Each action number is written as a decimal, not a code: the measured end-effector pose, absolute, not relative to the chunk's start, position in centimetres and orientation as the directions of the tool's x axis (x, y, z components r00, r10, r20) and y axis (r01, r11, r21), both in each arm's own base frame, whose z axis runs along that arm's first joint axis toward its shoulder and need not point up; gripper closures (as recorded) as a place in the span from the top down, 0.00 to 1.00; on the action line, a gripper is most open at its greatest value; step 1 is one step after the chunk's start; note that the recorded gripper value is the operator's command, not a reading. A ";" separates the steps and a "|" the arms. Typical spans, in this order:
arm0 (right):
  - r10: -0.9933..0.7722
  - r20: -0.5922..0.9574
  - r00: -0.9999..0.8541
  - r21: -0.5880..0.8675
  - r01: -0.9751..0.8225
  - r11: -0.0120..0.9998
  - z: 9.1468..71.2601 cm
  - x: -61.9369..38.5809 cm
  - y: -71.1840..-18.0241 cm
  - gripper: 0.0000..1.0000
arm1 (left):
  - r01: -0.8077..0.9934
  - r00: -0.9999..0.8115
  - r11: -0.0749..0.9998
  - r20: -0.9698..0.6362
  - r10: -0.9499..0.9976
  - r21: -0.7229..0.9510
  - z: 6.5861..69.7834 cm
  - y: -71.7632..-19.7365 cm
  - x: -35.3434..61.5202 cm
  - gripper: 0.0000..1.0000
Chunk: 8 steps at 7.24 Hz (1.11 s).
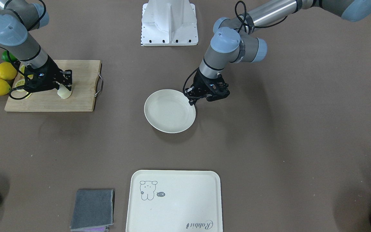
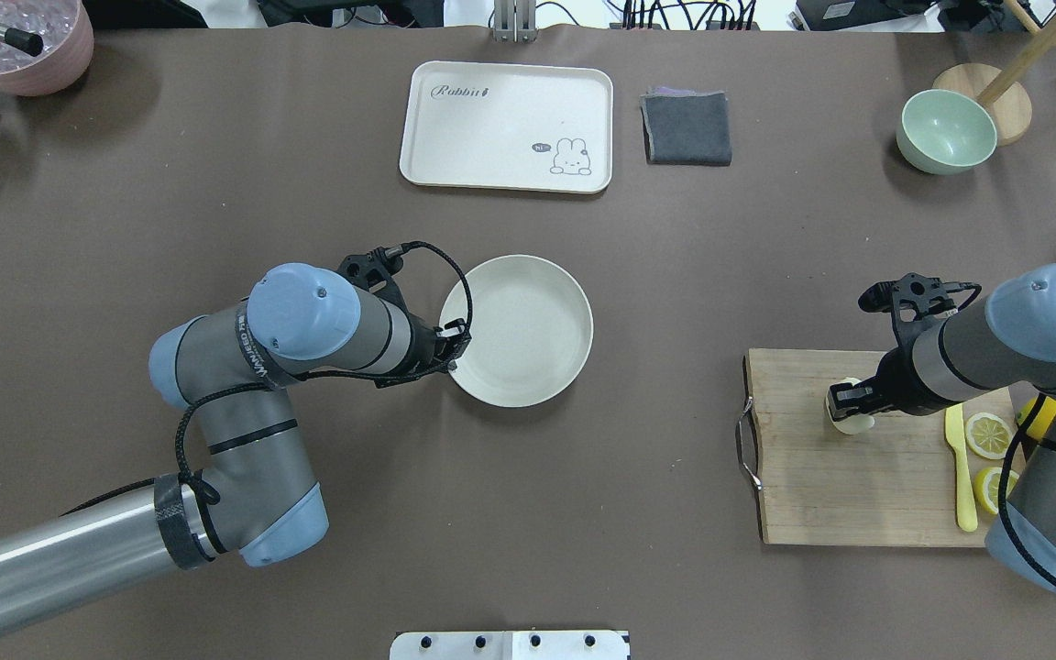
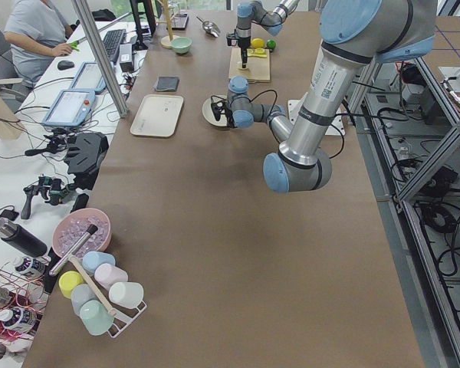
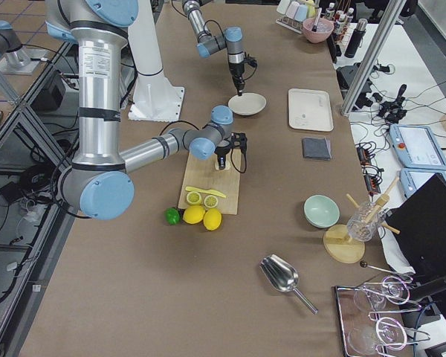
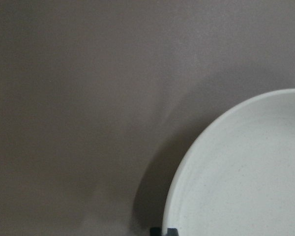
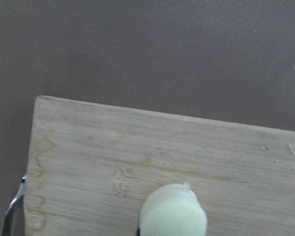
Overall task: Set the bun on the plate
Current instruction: 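Lift the bun and carry it toward the plate while left gripper withdraws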
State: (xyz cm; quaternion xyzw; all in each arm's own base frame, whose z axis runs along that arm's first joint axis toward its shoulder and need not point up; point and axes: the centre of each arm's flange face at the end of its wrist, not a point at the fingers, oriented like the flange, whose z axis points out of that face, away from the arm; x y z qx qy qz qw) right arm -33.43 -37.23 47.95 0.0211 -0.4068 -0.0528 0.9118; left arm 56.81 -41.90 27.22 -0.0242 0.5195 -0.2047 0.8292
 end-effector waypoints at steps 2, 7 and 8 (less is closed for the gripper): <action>-0.107 0.753 0.649 0.075 0.077 0.994 46.3 -33.7 -38.3 0.00 | 0.320 0.358 0.913 -0.860 -0.363 -0.251 25.8 -42.3 55.2 0.98; -0.052 0.790 0.612 0.034 0.041 0.999 25.3 -43.8 -43.8 0.00 | 0.266 0.468 0.950 -0.840 -0.276 -0.164 29.6 -42.7 41.6 0.98; -0.029 0.793 0.609 0.016 0.027 1.000 22.2 -47.3 -45.0 0.00 | 0.252 0.488 0.955 -0.832 -0.263 -0.154 31.6 -42.7 39.4 0.98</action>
